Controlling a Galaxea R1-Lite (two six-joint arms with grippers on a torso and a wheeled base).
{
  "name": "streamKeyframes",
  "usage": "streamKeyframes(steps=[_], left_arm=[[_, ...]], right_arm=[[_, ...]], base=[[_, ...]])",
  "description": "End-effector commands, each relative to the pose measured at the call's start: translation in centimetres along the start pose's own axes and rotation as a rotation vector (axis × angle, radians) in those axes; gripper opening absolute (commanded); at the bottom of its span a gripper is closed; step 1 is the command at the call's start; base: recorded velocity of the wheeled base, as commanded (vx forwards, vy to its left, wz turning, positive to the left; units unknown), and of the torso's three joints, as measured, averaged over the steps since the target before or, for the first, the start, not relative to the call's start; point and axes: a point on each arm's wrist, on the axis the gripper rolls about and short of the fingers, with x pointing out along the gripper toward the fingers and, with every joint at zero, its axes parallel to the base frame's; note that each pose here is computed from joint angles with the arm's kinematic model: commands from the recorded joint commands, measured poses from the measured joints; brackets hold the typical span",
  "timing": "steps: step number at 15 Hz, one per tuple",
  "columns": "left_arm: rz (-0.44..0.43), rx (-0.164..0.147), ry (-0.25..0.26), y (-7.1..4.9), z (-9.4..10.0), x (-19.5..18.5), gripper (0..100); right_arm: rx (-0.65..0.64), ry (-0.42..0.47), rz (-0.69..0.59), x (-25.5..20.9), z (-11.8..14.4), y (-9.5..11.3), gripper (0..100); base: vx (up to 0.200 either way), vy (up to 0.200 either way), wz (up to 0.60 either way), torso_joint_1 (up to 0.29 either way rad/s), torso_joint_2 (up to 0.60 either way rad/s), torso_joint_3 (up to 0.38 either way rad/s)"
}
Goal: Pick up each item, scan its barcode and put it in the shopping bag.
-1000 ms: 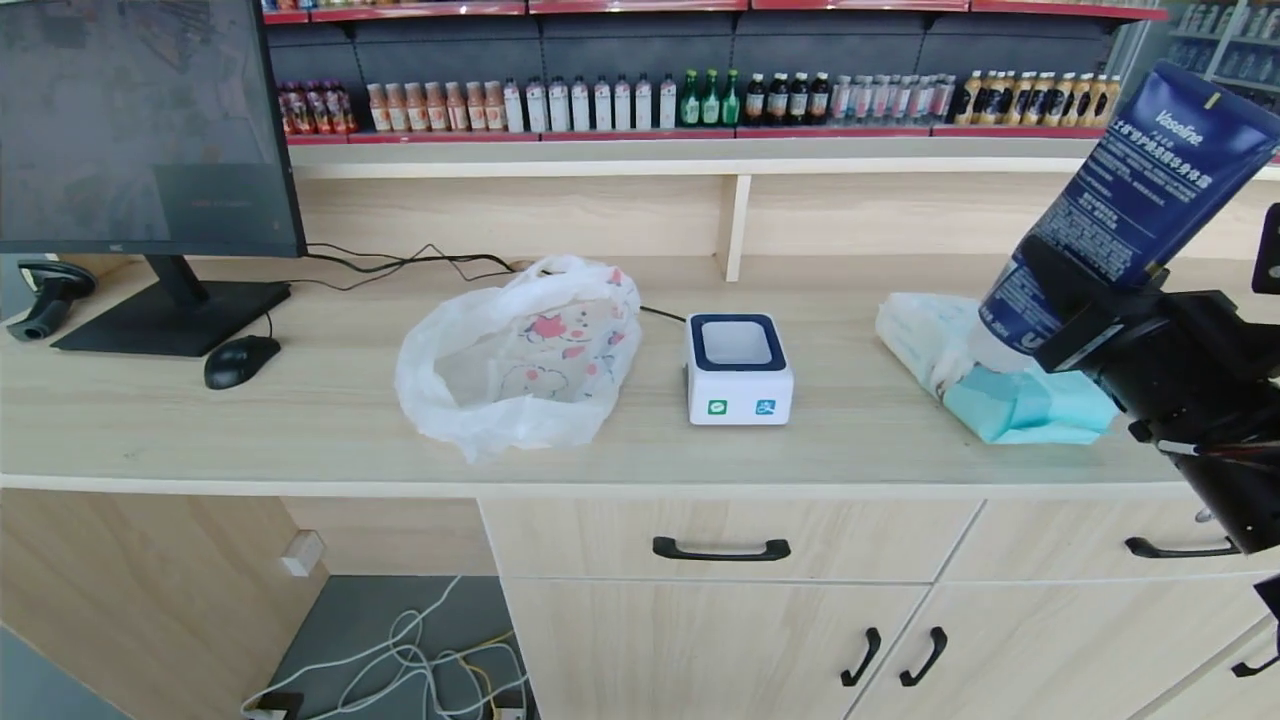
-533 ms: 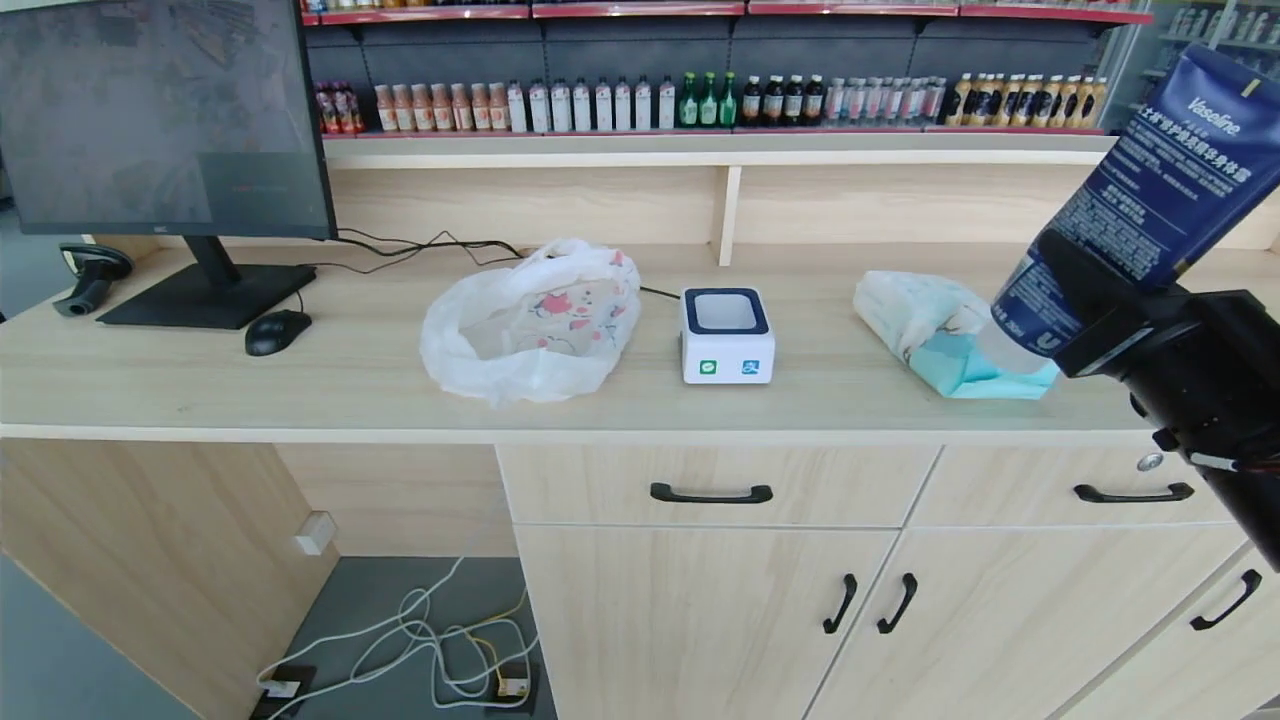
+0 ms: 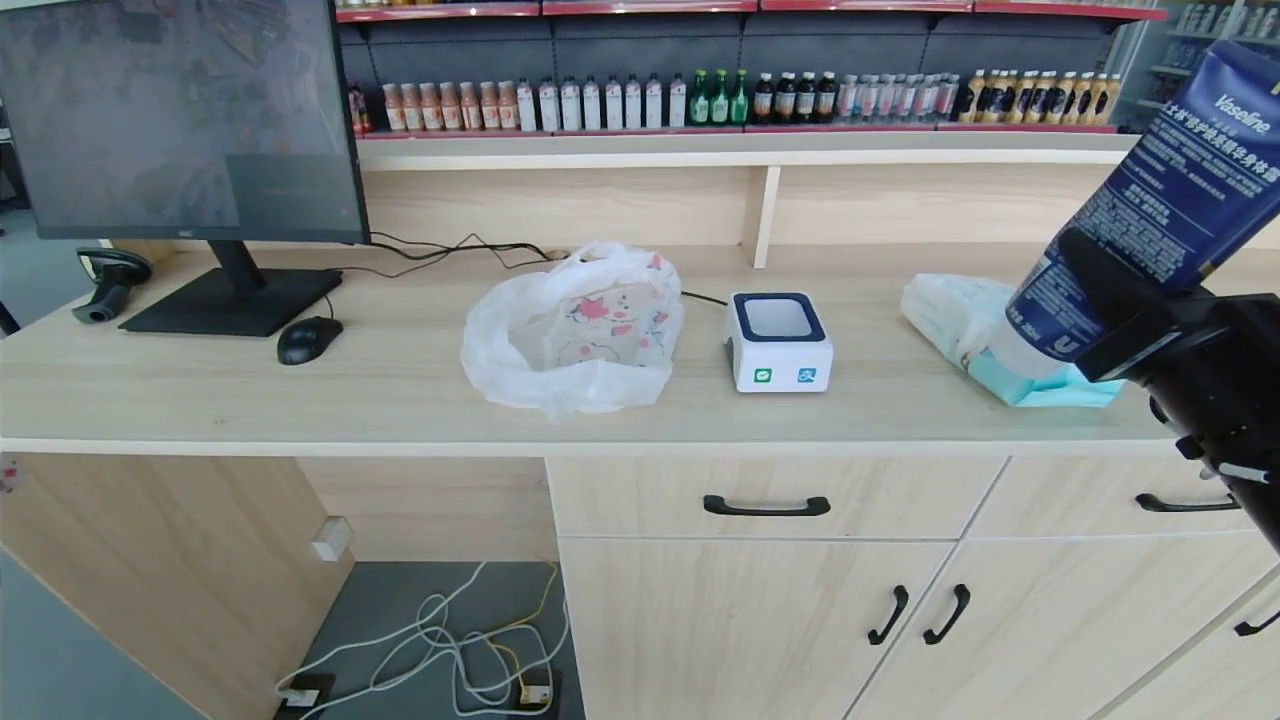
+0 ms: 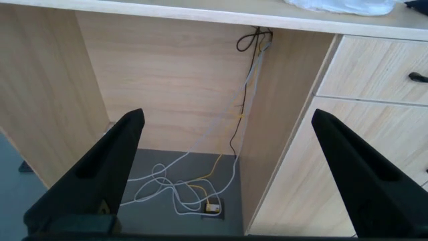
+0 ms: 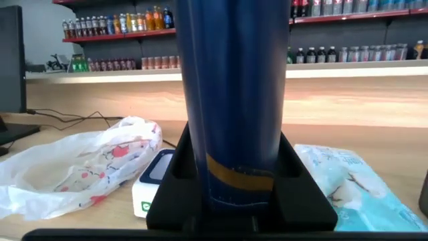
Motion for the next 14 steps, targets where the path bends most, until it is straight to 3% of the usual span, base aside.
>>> streamKeyframes(steps=[1,3,11,14], left_arm=[[0.001,-0.001,0.000,0.00,-0.01,0.00,100],[0.001,-0.001,0.000,0.00,-0.01,0.00,100],[0.001,0.001,-0.001,0.00,0.01,0.00,100],[0.001,0.001,-0.001,0.00,0.01,0.00,100]], right_arm=[[0.001,0.004,0.001,0.02,-0.07,0.02,0],[0.001,0.004,0.002,0.02,-0.07,0.02,0],[0.009,0.002,0.019,0.03,-0.04,0.44,0],[0.009,-0.002,0.019,0.07,0.06,0.44,0]], base=[[0.000,0.200,0.00,-0.007,0.00,0.002],[0.000,0.200,0.00,0.005,0.00,0.005],[0.000,0.000,0.00,0.000,0.00,0.000],[0.000,0.000,0.60,-0.001,0.00,0.004]])
